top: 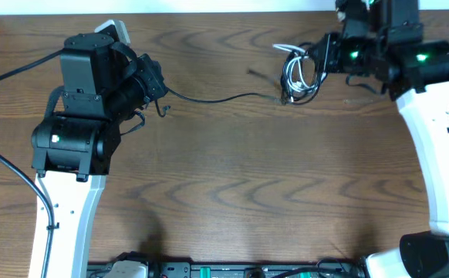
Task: Untangle cables
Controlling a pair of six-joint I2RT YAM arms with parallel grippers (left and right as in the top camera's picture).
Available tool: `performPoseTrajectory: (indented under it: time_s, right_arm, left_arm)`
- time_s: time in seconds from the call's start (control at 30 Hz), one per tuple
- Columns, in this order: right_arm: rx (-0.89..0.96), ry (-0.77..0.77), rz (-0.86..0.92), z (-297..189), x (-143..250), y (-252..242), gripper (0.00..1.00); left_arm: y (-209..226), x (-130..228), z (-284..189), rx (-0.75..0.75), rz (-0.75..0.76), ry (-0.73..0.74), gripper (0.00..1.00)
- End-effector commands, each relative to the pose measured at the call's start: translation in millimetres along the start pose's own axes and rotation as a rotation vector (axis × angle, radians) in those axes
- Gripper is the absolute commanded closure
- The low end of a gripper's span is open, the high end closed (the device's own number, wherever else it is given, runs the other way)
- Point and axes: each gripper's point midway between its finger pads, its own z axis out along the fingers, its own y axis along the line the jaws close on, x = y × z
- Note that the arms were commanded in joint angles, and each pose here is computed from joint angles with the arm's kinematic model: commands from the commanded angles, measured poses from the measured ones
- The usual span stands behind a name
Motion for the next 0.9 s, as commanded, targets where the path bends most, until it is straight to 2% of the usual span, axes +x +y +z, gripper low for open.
performPoseTrajectory:
  time_s: [0.0, 0.13, 0.33, 0.7, 0.87]
  right_arm:
    - [-0.007, -0.032, -0.027, -13, -7, 12, 0.99]
    - [0.099, 0.033, 0.011, 6, 10, -3, 0.99]
    - [0.137, 0.160, 0.025, 41, 38, -4, 0.99]
    - [0.306, 0.278, 0.085, 78, 70, -32, 0.99]
    - [0.321, 0.307, 0.091, 85, 76, -37, 0.99]
  left_arm:
    - [-1, -3, -4, 0.000, 0.062, -0.009, 0.93]
    - [2, 1, -4, -0.011, 0.074, 0.011, 0.92]
    - [13, 18, -4, -0.049, 0.158, 0.084, 0.93]
    - [104, 38, 4, -0.432, 0.111, 0.226, 0.92]
    - [125, 46, 20, -0.507, 0.099, 0.298, 0.91]
